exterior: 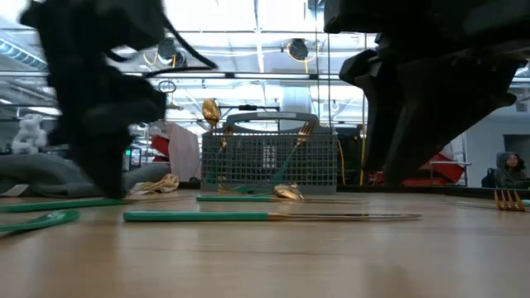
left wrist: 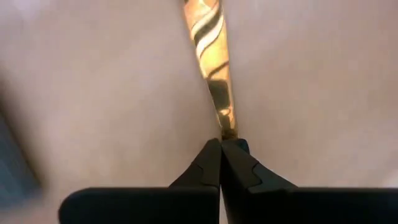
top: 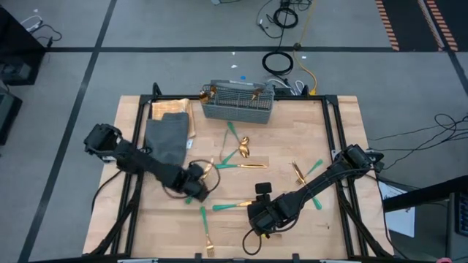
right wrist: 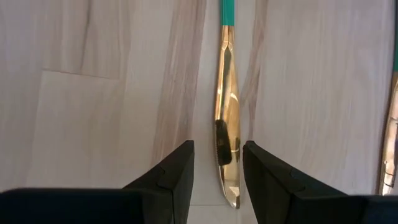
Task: Sort silverware
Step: Put the green table knife into the silverware basket
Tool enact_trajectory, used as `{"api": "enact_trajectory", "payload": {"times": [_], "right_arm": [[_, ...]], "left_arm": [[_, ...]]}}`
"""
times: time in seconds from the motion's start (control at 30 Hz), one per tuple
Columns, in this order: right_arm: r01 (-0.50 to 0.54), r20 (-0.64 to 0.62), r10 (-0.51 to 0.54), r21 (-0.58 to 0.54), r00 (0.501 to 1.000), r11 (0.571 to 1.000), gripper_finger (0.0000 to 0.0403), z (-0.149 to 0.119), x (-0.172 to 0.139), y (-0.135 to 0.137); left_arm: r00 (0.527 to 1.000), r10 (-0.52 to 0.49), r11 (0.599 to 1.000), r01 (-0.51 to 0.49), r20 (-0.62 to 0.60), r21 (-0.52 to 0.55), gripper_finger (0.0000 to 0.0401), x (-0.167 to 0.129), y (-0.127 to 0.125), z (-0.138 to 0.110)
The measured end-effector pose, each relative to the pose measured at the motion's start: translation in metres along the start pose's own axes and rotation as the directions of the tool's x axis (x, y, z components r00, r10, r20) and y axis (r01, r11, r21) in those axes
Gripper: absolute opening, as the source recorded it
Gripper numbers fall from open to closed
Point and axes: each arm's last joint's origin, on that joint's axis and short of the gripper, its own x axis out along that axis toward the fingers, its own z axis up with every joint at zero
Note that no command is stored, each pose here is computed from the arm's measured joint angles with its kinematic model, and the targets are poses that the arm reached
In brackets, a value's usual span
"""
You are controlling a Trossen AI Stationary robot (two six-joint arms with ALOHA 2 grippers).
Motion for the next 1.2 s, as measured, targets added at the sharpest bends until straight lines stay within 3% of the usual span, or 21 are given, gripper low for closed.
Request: {"api": "enact_trajectory", "payload": {"times": [0.23,0.4,0.63,0.93,1.2], "right_arm": [[-0.007,0.013,0.007,0.005,1.0,1.0,0.0128,0.001,0.0,0.001],[-0.01,0.015,0.01,-0.008,1.0,1.0,0.0128,0.001,0.0,0.001],[-0.01,0.015,0.011,-0.018,1.0,1.0,0.0128,0.001,0.0,0.001],[-0.009,0.012,0.009,-0.02,1.0,1.0,0.0128,0.001,0.0,0.001],[-0.007,0.008,0.008,-0.024,1.0,1.0,0.0128,0.001,0.0,0.001]], "left_arm": [[0.991,0.007,0.995,-0.021,0.136,0.098,0.0037,-0.036,-0.003,0.037],[0.98,0.014,0.993,-0.037,0.199,0.112,0.0065,-0.054,-0.003,0.055],[0.997,0.044,0.962,-0.06,0.066,0.267,0.0105,-0.029,-0.005,0.056],[0.999,0.041,0.972,-0.048,0.034,0.232,0.0147,-0.015,-0.002,0.068],[0.998,0.052,0.967,-0.055,0.019,0.249,0.016,-0.014,0.0,0.068]]}}
